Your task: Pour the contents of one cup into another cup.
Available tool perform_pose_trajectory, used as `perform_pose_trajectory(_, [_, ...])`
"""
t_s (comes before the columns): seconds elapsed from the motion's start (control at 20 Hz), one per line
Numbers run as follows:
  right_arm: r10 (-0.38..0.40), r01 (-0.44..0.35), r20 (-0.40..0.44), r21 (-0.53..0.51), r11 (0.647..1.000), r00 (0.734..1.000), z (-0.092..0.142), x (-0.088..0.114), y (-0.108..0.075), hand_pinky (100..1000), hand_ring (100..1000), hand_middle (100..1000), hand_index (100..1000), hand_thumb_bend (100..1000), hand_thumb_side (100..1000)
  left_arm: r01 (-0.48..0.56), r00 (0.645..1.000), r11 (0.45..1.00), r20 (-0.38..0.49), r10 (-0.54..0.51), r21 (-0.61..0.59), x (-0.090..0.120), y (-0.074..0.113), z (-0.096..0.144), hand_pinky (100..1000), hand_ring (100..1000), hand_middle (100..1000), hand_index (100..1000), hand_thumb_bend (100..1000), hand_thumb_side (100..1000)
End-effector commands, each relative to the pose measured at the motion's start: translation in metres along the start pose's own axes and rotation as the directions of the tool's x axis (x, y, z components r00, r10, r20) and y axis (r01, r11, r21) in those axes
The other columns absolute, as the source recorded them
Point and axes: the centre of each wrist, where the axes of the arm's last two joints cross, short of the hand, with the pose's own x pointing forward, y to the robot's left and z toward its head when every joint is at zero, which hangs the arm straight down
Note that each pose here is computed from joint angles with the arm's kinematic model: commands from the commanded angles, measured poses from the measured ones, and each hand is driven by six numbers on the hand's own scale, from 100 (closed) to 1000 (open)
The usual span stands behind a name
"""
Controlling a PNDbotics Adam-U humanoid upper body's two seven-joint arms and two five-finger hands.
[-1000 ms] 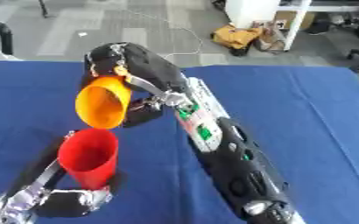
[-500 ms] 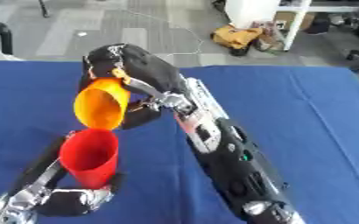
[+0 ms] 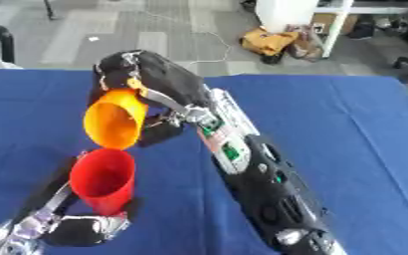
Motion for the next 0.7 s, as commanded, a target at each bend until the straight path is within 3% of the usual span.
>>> perform_pose_trajectory(0.05, [0.036,-0.036,0.032,-0.017,0.999,0.999,-0.01,0.001,-0.014,451,392,455,523,100,100,0.012,1.0,1.0,0.012,-0.012,0.003,-0.001,0.0,-0.002,496,354,373,567,100,572])
perform_pose_trajectory(0.7, [0.04,-0.039,0.037,-0.028,0.999,0.999,-0.013,0.001,-0.016,450,393,457,524,100,100,0.028,1.0,1.0,-0.009,-0.028,-0.01,-0.012,-0.007,-0.001,499,356,375,568,100,578])
